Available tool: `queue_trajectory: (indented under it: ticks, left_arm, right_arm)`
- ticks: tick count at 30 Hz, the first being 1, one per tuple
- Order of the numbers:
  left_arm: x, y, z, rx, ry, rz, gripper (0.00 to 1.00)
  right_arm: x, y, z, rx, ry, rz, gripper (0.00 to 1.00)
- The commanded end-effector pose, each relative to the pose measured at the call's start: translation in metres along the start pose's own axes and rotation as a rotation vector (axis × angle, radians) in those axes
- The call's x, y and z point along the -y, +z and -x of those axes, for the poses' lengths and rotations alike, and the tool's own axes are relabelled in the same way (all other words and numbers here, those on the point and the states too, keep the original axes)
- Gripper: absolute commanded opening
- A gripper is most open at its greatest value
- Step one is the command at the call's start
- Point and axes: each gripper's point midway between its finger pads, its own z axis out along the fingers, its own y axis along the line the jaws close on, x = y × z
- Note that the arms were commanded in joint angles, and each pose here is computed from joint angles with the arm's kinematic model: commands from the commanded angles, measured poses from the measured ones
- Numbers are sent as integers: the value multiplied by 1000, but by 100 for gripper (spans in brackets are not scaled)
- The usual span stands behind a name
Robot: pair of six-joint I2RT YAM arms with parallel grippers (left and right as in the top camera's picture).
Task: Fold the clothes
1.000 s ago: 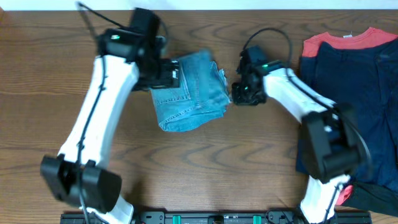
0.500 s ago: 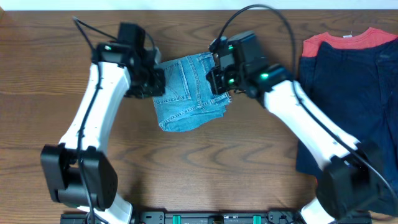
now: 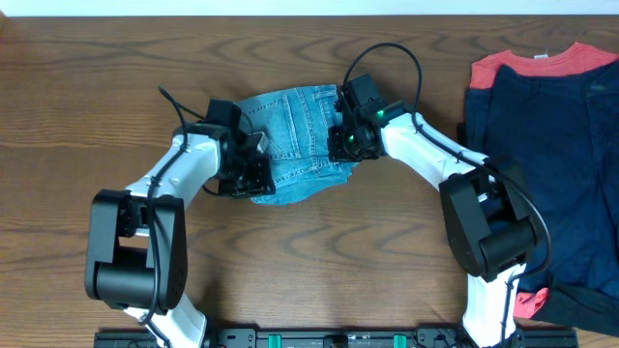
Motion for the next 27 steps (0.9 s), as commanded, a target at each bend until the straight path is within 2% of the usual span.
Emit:
queue_trajectory:
  ticks: [1, 4, 6, 9, 11, 13, 17, 18, 22, 26, 27]
  left_arm:
    - [-23, 9, -2, 21, -54, 105, 30]
    - [-56, 4, 8, 88, -139, 275, 30]
    - [-75, -7, 21, 148, -159, 351, 34]
    - [-95, -35, 50, 246, -216, 359, 37]
    - [-96, -57, 71, 306, -251, 280, 38]
    - [-79, -74, 85, 326, -247, 131, 44]
    - [-8, -100, 80, 248, -239, -314, 68]
    - [-1, -101, 75, 223, -246, -354, 71]
    - [10, -80, 44, 96, -263, -347, 87]
    - [21, -52, 15, -7, -266, -328, 98]
    - [22, -46, 11, -20, -275, -327, 98]
  right_arm:
    - [9, -1, -13, -43, -18, -21, 1]
    - [-2, -25, -7, -4, -87, -4, 2]
    - [-11, -40, -3, 29, -140, 11, 4]
    - [-24, -60, 1, 77, -212, 30, 5]
    - [-33, -71, 6, 113, -250, 42, 6]
    - [-39, -78, 12, 149, -271, 56, 7]
    - [-47, -77, 28, 217, -292, 79, 8]
    - [-48, -76, 30, 224, -294, 82, 8]
    - [-50, -61, 40, 251, -308, 93, 10]
    - [-38, -25, 39, 211, -294, 80, 10]
    - [-33, -15, 36, 189, -283, 74, 10]
